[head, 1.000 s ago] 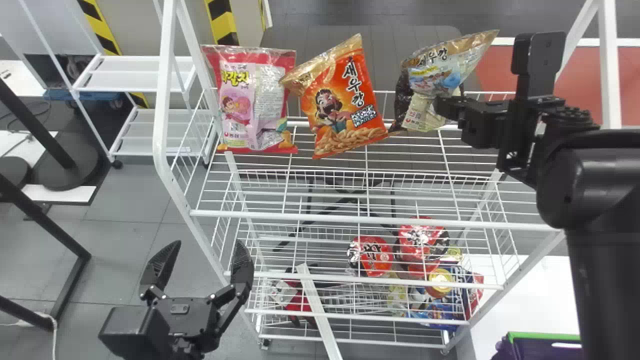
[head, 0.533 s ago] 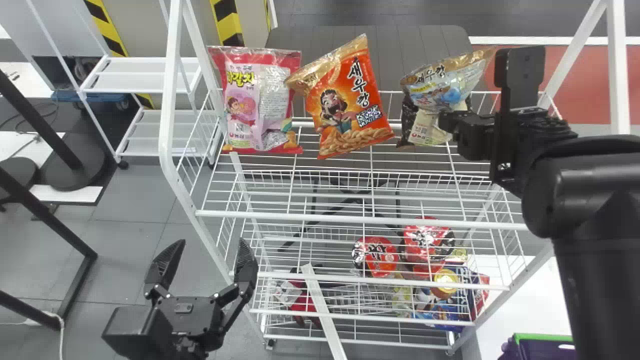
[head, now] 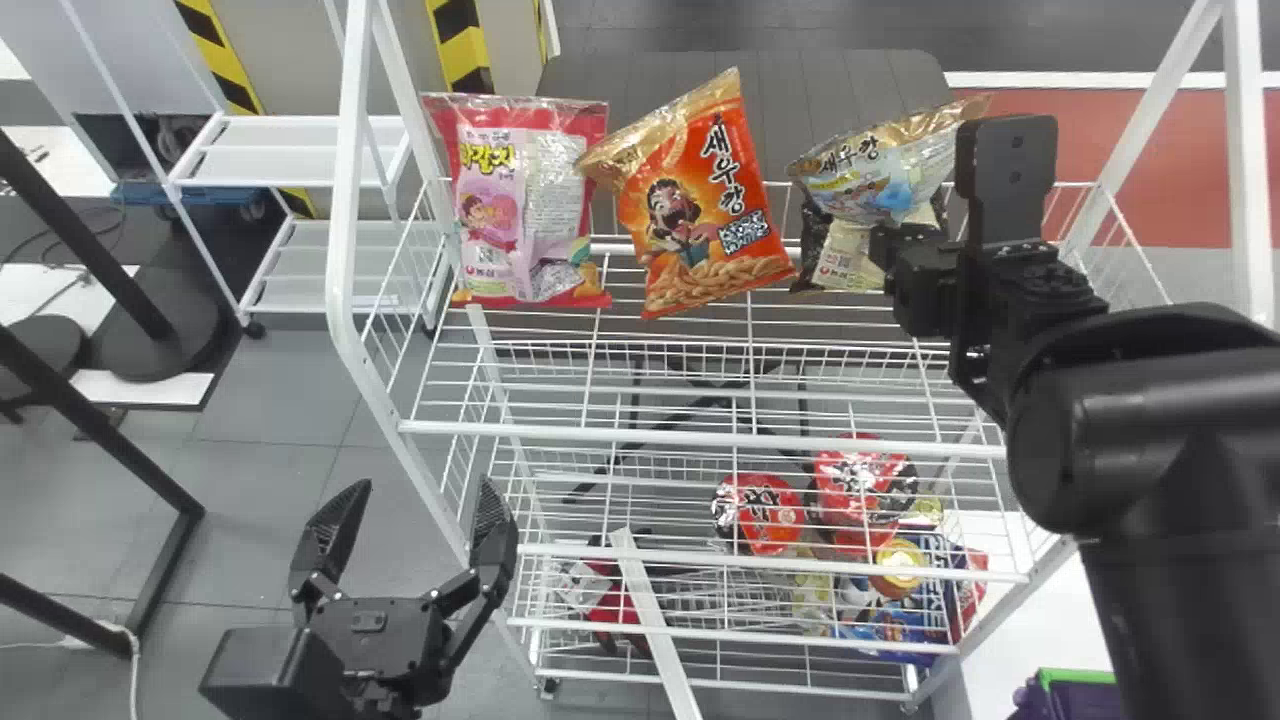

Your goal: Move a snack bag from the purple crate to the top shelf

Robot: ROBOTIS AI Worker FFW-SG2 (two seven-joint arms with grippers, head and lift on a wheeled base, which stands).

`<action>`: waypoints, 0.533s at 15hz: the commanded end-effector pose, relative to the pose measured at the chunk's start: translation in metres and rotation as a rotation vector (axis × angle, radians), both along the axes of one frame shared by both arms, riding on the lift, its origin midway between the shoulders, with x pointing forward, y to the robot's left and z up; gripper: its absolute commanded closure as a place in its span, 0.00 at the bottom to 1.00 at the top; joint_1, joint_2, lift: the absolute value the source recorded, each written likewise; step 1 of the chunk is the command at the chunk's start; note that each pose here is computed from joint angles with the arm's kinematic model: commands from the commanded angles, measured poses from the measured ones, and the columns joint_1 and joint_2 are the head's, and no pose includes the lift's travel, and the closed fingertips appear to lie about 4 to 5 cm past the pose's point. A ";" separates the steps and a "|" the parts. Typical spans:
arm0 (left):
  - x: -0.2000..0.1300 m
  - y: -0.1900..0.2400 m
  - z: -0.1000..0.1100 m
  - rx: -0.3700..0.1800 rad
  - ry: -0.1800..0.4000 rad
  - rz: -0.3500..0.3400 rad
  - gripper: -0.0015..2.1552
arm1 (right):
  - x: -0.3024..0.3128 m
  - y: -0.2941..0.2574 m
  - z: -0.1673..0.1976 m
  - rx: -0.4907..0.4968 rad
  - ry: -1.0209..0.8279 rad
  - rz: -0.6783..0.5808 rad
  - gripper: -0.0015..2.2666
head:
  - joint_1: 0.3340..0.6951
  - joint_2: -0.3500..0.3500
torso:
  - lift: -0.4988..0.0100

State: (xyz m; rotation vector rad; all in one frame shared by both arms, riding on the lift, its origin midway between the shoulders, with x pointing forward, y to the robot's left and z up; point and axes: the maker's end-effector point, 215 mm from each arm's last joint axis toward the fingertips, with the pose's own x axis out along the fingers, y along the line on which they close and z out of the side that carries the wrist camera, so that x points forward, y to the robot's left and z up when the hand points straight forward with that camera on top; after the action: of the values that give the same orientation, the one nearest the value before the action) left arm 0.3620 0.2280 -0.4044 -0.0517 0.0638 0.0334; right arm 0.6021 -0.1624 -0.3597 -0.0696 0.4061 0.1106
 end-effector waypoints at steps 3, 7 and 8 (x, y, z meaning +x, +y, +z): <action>-0.005 0.001 0.003 -0.004 -0.014 0.002 0.04 | -0.001 0.016 0.003 0.048 -0.071 -0.012 0.77 | 1.00 0.62 | 0.98; -0.007 0.001 0.004 -0.006 -0.018 0.002 0.04 | -0.002 0.005 -0.009 0.057 -0.104 -0.071 0.77 | 1.00 0.62 | 0.98; -0.007 0.000 0.005 -0.006 -0.021 0.001 0.04 | -0.002 0.001 -0.010 0.054 -0.112 -0.086 0.77 | 1.00 0.62 | 0.98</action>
State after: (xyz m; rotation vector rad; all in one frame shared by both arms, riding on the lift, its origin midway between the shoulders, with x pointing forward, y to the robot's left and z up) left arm 0.3560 0.2288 -0.3994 -0.0584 0.0443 0.0345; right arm 0.6004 -0.1593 -0.3673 -0.0104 0.3053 0.0434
